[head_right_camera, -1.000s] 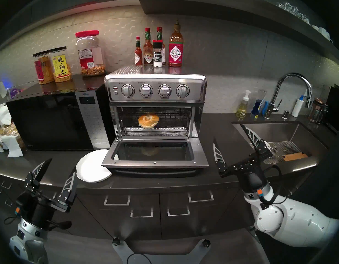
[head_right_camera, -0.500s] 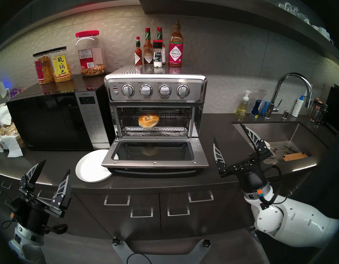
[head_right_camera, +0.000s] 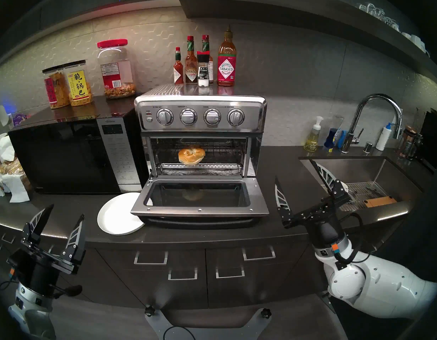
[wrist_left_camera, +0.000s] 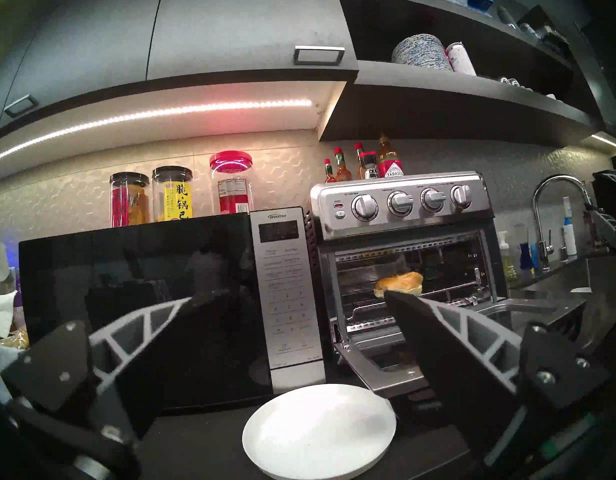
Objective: Open the oven and place the bagel inside on the rack
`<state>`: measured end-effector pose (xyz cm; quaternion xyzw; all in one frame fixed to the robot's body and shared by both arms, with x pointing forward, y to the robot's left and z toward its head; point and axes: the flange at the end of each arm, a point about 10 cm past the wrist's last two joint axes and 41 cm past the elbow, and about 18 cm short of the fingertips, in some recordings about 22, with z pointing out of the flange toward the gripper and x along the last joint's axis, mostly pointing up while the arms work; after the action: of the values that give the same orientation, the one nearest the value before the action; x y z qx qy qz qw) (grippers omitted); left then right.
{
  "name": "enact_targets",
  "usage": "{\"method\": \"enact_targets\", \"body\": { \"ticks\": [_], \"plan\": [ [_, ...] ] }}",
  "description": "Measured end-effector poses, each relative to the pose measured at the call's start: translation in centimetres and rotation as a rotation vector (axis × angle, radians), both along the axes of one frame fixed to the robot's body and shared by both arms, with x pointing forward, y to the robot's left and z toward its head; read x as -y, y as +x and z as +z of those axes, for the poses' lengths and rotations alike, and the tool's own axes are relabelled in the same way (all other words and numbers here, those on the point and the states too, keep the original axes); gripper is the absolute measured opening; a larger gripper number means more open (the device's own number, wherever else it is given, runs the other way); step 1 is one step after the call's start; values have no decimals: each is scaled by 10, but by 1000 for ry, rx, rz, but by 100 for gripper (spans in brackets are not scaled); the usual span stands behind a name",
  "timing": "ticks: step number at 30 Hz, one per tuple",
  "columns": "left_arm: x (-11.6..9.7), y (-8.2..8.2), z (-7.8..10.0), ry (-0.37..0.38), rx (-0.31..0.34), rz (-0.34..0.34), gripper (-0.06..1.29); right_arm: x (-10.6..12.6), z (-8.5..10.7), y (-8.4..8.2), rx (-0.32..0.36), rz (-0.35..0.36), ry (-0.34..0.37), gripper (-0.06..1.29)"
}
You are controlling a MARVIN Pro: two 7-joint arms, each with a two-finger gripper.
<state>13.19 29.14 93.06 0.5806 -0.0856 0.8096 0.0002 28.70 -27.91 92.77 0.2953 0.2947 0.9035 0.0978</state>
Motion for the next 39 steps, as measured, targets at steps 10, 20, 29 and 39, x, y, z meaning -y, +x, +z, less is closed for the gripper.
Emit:
{"method": "enact_targets", "body": {
  "ticks": [10,20,29,39],
  "plan": [
    [1,-1,-1,5,-2,9,127,-3,0,3,6,1,-7,124],
    [1,-2,-1,5,-1,15,127,-36,1,3,-2,31,-56,124],
    [0,-2,-1,0,0,18,127,-78,9,-16,-27,104,-77,124],
    [1,-2,-1,-1,-1,14,127,-105,13,-18,-166,112,-121,124]
  ]
}}
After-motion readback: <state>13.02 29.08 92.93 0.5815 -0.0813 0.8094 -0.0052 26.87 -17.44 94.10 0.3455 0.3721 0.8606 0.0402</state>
